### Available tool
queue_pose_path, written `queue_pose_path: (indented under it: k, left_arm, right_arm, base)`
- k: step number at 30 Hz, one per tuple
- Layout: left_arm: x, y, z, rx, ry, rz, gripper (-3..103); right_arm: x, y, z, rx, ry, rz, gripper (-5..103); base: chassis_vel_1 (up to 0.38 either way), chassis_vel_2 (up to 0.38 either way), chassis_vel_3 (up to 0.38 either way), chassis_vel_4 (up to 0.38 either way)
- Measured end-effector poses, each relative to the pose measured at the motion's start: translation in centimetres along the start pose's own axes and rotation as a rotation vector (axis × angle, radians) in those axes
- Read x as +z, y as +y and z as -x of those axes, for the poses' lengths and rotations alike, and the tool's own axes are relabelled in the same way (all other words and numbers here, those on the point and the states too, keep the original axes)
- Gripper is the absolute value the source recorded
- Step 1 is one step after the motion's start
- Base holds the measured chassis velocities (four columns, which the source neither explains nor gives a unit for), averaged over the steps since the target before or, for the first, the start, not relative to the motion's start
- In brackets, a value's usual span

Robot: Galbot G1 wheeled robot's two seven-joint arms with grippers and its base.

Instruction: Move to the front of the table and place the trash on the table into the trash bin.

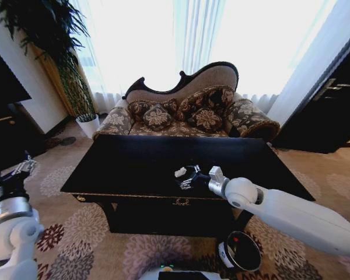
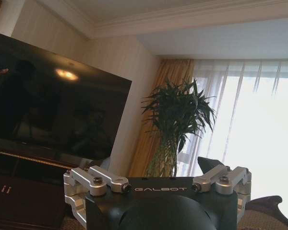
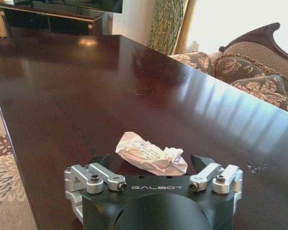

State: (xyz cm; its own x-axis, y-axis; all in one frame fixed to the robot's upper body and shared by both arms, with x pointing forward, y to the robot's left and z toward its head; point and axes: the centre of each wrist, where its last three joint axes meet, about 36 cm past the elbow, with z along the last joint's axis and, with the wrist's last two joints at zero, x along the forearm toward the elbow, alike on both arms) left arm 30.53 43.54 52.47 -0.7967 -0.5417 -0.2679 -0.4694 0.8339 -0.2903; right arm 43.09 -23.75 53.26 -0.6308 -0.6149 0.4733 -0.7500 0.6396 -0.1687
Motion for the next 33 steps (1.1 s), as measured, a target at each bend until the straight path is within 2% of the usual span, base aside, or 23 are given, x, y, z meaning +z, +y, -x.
queue_pose_path:
  k: [3, 6, 7, 8, 12, 14, 15, 16, 17, 19, 20, 24, 25, 33]
  left_arm:
    - [0.1, 0.0, -0.1, 0.000, 0.001, -0.001, 100]
    - [0.0, -0.1, -0.1, 0.001, 0.000, -0.001, 100]
    - [0.0, -0.1, -0.1, 0.001, -0.001, -0.001, 100]
    - [0.0, -0.1, -0.1, 0.001, -0.001, -0.001, 100]
    - [0.0, 0.0, -0.2, 0.001, -0.006, 0.007, 100]
    - [0.0, 0.0, -0.2, 0.001, -0.009, 0.009, 100]
    - [0.0, 0.0, -0.2, 0.004, -0.014, 0.014, 100]
    - [-0.1, -0.1, -0.3, 0.009, -0.016, 0.016, 100]
    - [-0.3, -0.1, -0.3, 0.013, -0.019, 0.018, 100]
    - [-0.4, -0.2, -0.3, 0.016, -0.021, 0.020, 100]
    - [-0.5, -0.2, -0.3, 0.019, -0.023, 0.021, 100]
    - [-0.6, -0.5, -0.3, 0.028, -0.022, 0.019, 100]
    - [-0.6, -0.6, -0.4, 0.030, -0.020, 0.017, 100]
    - [-0.5, -1.1, -0.7, 0.039, -0.017, 0.000, 100]
  right_arm:
    - [0.0, -0.4, -0.4, 0.003, 0.008, -0.002, 79]
    - [0.2, -0.5, -0.8, 0.003, 0.011, 0.003, 79]
    - [0.4, -0.6, -1.1, 0.002, 0.012, 0.007, 68]
    - [0.4, -0.6, -1.1, 0.002, 0.012, 0.007, 68]
    - [0.8, -0.5, -1.9, -0.001, 0.010, 0.023, 46]
    - [0.9, -0.5, -2.0, -0.001, 0.009, 0.025, 46]
    - [1.1, -0.5, -2.3, -0.003, 0.004, 0.030, 41]
    - [1.1, -0.5, -2.5, -0.001, -0.002, 0.033, 41]
    - [1.2, -0.4, -2.8, 0.000, -0.012, 0.039, 29]
    - [1.1, -0.4, -3.2, 0.000, -0.025, 0.043, 29]
    - [0.9, -0.4, -3.6, 0.004, -0.040, 0.045, 19]
    - [0.5, -0.8, -5.5, 0.022, -0.081, 0.052, 19]
    - [0.5, -0.9, -6.1, 0.028, -0.089, 0.058, 4]
    - [-1.0, -1.0, -8.8, 0.052, -0.156, 0.104, 0]
  base:
    - [0.000, 0.000, 0.000, 0.000]
    - [0.000, 0.000, 0.000, 0.000]
    - [0.000, 0.000, 0.000, 0.000]
    - [0.000, 0.000, 0.000, 0.000]
    - [0.000, 0.000, 0.000, 0.000]
    - [0.000, 0.000, 0.000, 0.000]
    - [0.000, 0.000, 0.000, 0.000]
    - [0.000, 0.000, 0.000, 0.000]
    - [0.000, 0.000, 0.000, 0.000]
    - [0.000, 0.000, 0.000, 0.000]
    - [0.000, 0.000, 0.000, 0.000]
    - [0.000, 0.000, 0.000, 0.000]
    - [0.000, 0.000, 0.000, 0.000]
    - [0.000, 0.000, 0.000, 0.000]
